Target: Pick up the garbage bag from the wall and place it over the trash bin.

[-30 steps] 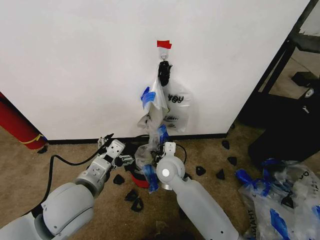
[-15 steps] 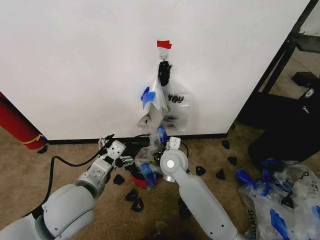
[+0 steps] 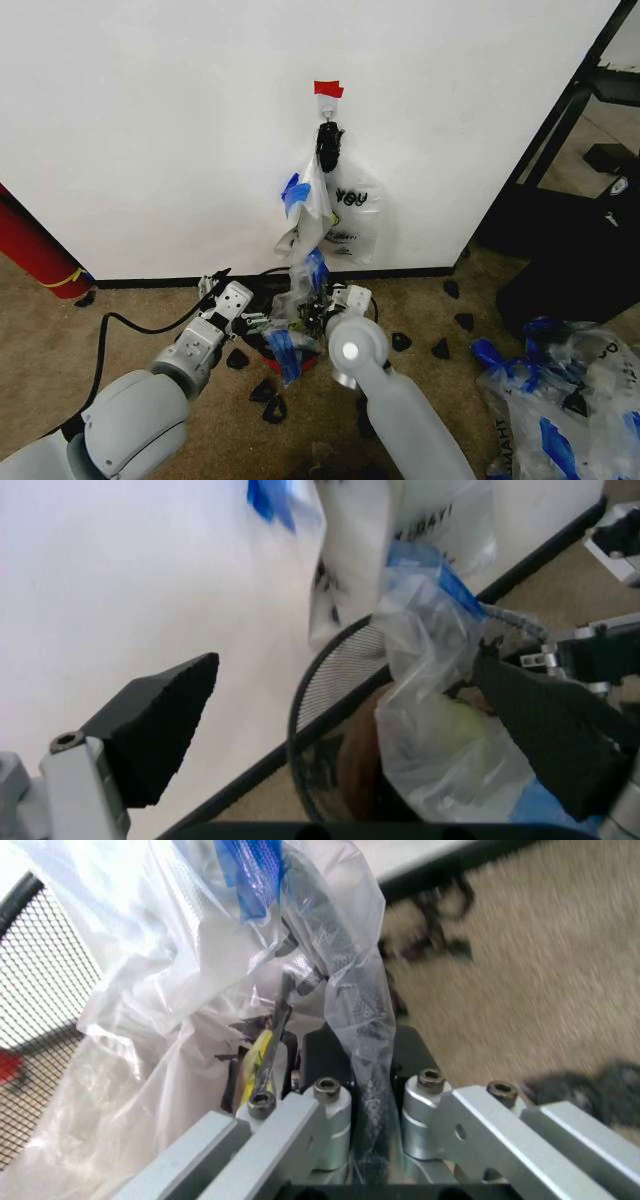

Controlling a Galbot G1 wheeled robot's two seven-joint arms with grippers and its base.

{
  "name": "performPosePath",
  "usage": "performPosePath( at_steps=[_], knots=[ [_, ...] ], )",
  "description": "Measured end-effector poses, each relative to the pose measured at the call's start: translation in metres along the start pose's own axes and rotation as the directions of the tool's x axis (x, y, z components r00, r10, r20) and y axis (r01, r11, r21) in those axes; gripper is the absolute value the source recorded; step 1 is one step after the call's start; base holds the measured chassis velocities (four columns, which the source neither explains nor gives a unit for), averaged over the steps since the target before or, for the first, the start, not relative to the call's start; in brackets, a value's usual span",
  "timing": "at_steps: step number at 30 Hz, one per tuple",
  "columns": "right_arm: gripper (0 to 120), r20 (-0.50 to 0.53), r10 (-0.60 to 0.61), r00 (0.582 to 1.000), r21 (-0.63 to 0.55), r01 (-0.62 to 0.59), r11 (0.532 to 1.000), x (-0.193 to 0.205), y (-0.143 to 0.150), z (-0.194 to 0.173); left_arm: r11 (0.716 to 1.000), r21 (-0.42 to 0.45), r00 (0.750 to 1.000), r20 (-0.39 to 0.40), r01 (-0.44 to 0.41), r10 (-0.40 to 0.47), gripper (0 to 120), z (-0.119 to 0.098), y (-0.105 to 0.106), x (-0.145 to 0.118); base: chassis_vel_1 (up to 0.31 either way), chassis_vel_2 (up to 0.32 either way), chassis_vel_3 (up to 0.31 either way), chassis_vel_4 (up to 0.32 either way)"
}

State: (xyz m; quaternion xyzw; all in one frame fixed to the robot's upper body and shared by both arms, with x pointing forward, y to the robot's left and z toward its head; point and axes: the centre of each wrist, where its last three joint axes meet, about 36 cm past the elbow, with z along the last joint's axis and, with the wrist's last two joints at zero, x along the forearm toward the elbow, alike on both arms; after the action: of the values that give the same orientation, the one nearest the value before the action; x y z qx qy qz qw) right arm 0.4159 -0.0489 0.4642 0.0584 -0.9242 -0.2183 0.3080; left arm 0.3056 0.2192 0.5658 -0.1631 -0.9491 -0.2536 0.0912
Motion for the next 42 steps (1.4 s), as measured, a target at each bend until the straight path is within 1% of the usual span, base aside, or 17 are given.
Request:
performPosePath(
  at_steps=[5,9,13,14,19,20,24,25,27,30,34,37,38,42],
  knots=[
    [0,0.108,-0.079,0.991,0.008,0.078,0.997,0.017,-0.002,0.014,1.0,0.01,0.999,0.032,-0.009,0.009,100,-0.01,0.003,0.003,0.0,0.0,0.0,0.0],
    [0,0.142,-0.104,0.984,0.03,0.101,0.994,0.029,-0.002,0.021,0.999,0.031,0.998,0.056,-0.023,0.021,100,-0.02,0.009,0.008,0.0,0.0,0.0,0.0],
    [0,0.191,-0.105,0.976,0.098,0.087,0.991,0.039,0.003,0.038,0.996,0.064,0.996,0.074,-0.06,0.055,100,-0.033,0.02,0.007,0.0,0.0,0.0,0.0],
    [0,0.191,-0.105,0.976,0.098,0.087,0.991,0.039,0.003,0.038,0.996,0.064,0.996,0.074,-0.06,0.055,100,-0.033,0.02,0.007,0.0,0.0,0.0,0.0],
    [0,0.249,-0.107,0.962,0.132,0.076,0.988,0.036,0.013,0.052,0.982,0.123,0.985,0.11,-0.146,0.133,100,-0.052,0.03,0.003,0.0,0.0,0.0,0.0],
    [0,0.249,-0.107,0.962,0.132,0.076,0.988,0.036,0.013,0.052,0.982,0.123,0.985,0.11,-0.146,0.133,100,-0.052,0.03,0.003,0.0,0.0,0.0,0.0],
    [0,0.293,-0.126,0.948,0.16,0.082,0.984,0.039,0.016,0.059,0.951,0.208,0.97,0.137,-0.227,0.201,100,-0.066,0.035,0.002,0.0,0.0,0.0,0.0],
    [0,0.293,-0.126,0.948,0.16,0.082,0.984,0.039,0.016,0.059,0.951,0.208,0.97,0.137,-0.227,0.201,100,-0.066,0.035,0.002,0.0,0.0,0.0,0.0],
    [0,0.311,-0.127,0.942,0.175,0.074,0.982,0.044,0.015,0.061,0.929,0.252,0.958,0.16,-0.272,0.237,98,-0.072,0.037,0.002,0.0,0.0,0.0,0.0],
    [0,0.332,-0.121,0.936,0.192,0.058,0.98,0.051,0.011,0.067,0.902,0.29,0.944,0.185,-0.319,0.274,96,-0.076,0.035,0.001,0.0,0.0,0.0,0.0],
    [0,0.349,-0.12,0.929,0.2,0.051,0.978,0.056,0.005,0.073,0.891,0.304,0.938,0.192,-0.337,0.289,96,-0.076,0.035,0.0,0.0,0.0,0.0,0.0],
    [0,0.368,-0.106,0.924,0.191,0.037,0.981,0.066,-0.008,0.082,0.875,0.305,0.923,0.214,-0.375,0.32,95,-0.075,0.034,0.0,0.0,0.0,0.0,0.0],
    [0,0.368,-0.106,0.924,0.191,0.037,0.981,0.066,-0.008,0.082,0.875,0.305,0.923,0.214,-0.375,0.32,95,-0.075,0.034,0.0,0.0,0.0,0.0,0.0],
    [0,0.409,-0.081,0.909,0.163,0.015,0.986,0.072,-0.022,0.085,0.857,0.278,0.895,0.24,-0.434,0.376,95,-0.082,0.023,-0.005,0.0,0.0,0.0,0.0]
  ],
)
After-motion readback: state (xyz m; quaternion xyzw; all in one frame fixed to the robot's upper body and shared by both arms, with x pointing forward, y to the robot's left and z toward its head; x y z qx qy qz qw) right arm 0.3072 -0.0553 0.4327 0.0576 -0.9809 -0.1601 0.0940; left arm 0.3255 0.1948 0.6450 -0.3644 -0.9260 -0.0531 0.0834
